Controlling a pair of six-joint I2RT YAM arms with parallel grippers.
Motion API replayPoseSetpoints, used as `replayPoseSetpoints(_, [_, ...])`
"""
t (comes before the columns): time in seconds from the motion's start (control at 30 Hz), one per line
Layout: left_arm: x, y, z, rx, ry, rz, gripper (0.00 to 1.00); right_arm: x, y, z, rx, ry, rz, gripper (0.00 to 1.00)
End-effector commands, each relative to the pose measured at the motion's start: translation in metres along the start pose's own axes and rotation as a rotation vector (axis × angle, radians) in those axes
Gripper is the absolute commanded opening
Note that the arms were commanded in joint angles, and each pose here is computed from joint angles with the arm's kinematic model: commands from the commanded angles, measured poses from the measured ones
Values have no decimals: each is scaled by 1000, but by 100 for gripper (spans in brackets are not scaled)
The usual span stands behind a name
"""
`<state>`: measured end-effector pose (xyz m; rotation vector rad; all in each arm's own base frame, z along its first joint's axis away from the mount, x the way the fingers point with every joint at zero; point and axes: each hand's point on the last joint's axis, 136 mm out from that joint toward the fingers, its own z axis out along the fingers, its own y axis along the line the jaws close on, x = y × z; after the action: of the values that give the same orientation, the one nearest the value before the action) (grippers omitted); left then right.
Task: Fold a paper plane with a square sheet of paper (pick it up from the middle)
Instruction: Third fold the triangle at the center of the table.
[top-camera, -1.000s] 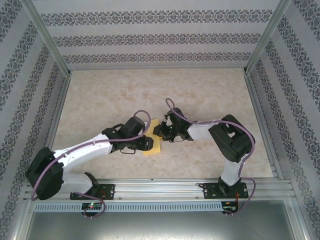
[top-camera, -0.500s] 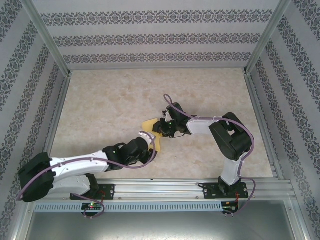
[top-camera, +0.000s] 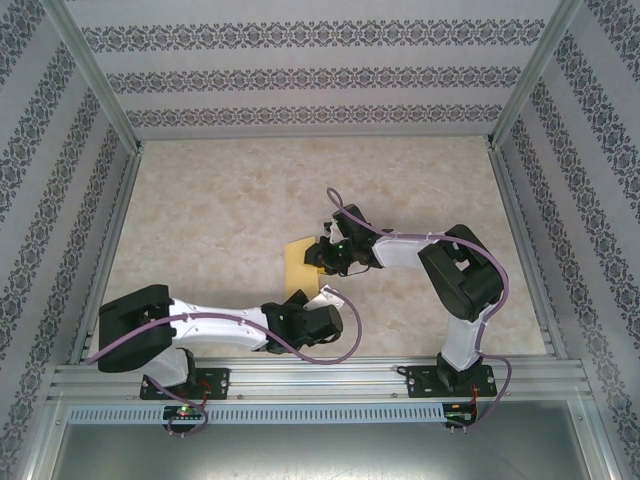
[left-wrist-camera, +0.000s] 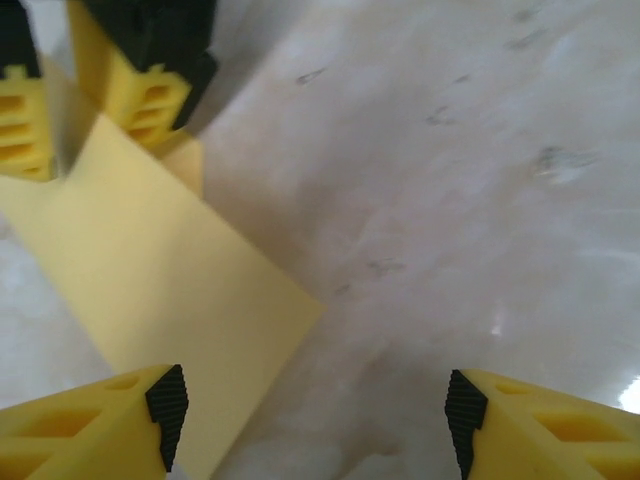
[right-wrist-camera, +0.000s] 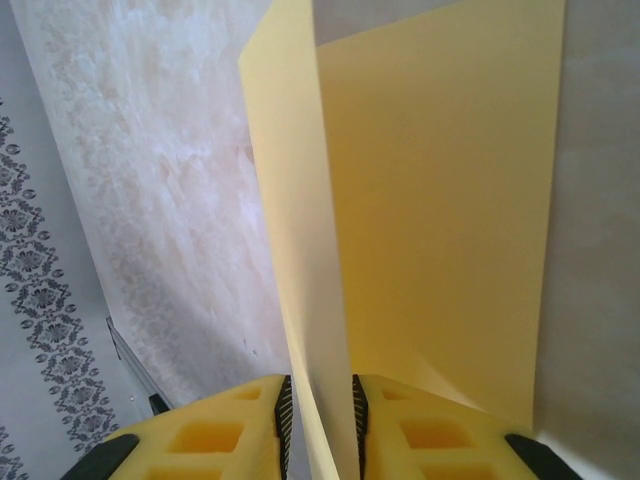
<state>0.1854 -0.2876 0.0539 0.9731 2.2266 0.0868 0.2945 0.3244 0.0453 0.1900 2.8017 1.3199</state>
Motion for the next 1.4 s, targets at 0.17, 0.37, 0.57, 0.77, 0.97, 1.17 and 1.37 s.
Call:
replayPoseSetpoints(0.17, [-6, 7, 13, -137, 22, 85, 73, -5, 0, 1, -18, 1, 8, 26])
replayPoseSetpoints(0.37, [-12, 14, 9, -175, -2, 48, 59, -5, -4, -2, -10, -6, 12, 27])
replayPoseSetpoints(0.57, [-8, 20, 3, -168, -14, 20, 32, -7, -12, -7, 1, -18, 24, 27])
replayPoseSetpoints(0.77, [-9, 17, -3, -94, -51, -20, 14, -7, -15, -11, 6, -26, 26, 28])
replayPoseSetpoints(0.97, [-9, 21, -7, 1, -71, -97, 1, -6, -13, -19, 16, -43, 5, 29])
replayPoseSetpoints(1.17, [-11, 22, -11, 185, -82, -202, 0, -9, -11, -34, 51, -84, -16, 32])
replayPoseSetpoints(1.37, [-11, 31, -13, 374, -78, -330, 0, -22, 1, -65, 105, -203, -118, 33])
